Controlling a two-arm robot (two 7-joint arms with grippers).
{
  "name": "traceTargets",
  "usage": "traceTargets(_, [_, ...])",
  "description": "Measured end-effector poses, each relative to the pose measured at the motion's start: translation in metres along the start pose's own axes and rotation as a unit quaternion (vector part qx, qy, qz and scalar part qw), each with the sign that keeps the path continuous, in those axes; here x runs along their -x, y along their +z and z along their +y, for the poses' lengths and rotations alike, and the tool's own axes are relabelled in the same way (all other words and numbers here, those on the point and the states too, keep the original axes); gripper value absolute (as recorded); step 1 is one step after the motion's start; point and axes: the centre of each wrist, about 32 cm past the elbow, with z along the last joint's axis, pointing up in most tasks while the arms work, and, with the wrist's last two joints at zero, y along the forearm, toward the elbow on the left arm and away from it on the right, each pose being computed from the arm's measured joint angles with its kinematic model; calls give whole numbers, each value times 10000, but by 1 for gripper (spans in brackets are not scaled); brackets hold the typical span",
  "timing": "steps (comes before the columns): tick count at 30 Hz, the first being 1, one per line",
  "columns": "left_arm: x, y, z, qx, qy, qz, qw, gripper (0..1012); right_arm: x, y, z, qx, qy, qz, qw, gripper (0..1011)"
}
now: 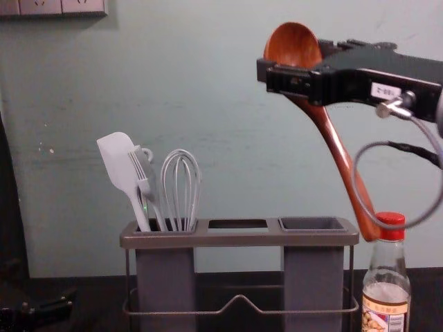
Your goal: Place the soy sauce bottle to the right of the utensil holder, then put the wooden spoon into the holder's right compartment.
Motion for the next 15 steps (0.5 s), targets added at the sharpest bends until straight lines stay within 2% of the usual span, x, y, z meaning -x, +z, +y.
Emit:
traceTargets(4, [0, 0, 0, 0, 0, 0, 10000, 1000, -32, -83, 121, -240, -108, 19, 9997, 836])
traceTargets(6, [0, 0, 0, 0, 0, 0, 10000, 1001, -41, -201, 207, -515, -212, 85, 9984, 836])
traceTargets(15, [0, 0, 0, 0, 0, 0, 10000, 1000, -30, -556, 354, -1034, -414, 284, 9934, 836])
